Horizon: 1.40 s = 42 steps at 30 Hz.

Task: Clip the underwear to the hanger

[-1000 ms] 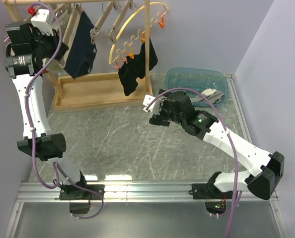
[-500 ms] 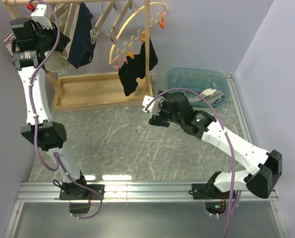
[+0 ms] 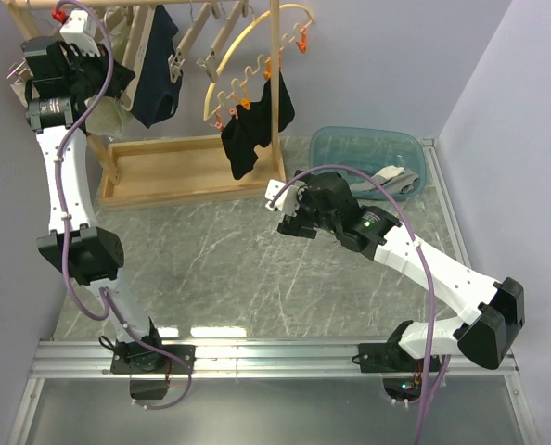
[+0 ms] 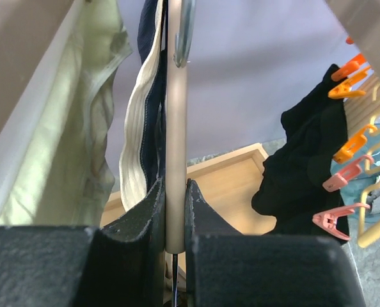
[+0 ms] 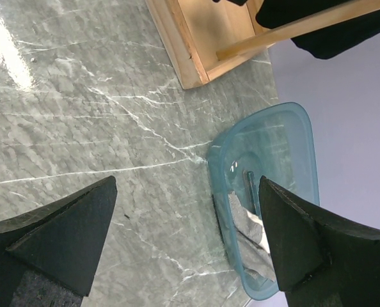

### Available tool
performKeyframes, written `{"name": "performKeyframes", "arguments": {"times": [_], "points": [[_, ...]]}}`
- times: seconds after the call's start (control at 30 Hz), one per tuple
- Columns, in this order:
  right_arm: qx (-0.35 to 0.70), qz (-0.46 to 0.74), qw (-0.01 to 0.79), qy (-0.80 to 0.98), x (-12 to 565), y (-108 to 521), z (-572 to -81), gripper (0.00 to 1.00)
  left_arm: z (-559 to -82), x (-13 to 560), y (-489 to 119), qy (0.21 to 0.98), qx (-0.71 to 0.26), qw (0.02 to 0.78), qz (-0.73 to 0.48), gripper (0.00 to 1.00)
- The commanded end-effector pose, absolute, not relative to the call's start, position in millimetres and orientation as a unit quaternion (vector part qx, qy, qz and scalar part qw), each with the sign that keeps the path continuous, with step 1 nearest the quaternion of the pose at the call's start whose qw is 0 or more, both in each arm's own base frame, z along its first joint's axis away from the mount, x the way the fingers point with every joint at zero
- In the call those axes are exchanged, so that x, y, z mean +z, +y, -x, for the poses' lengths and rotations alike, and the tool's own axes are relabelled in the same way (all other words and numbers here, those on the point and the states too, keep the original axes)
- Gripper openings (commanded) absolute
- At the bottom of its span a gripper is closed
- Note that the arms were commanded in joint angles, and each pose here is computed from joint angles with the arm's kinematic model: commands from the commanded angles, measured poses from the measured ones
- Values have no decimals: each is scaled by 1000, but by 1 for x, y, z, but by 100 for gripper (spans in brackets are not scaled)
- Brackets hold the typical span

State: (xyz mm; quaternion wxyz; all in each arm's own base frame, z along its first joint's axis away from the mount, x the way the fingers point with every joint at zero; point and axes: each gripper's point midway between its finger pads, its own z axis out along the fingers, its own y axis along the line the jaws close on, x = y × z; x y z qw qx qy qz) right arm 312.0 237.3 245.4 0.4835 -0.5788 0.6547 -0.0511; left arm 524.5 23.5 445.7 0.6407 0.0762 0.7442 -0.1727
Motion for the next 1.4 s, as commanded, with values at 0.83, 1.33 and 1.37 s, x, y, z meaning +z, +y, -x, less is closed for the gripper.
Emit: {"name": "performKeyframes", "arguments": {"times": [0.83, 1.33, 1.37], "points": [[-48, 560, 497, 662, 254, 237, -320, 98, -535, 537, 23, 635, -172, 748, -88, 0], [-42, 559, 492, 666, 256, 237, -316, 98, -559, 461, 29, 702, -194, 682, -58, 15], [-43, 559, 491, 667, 255, 236, -316, 98, -556, 464, 29, 702, -193, 683, -57, 22]]}}
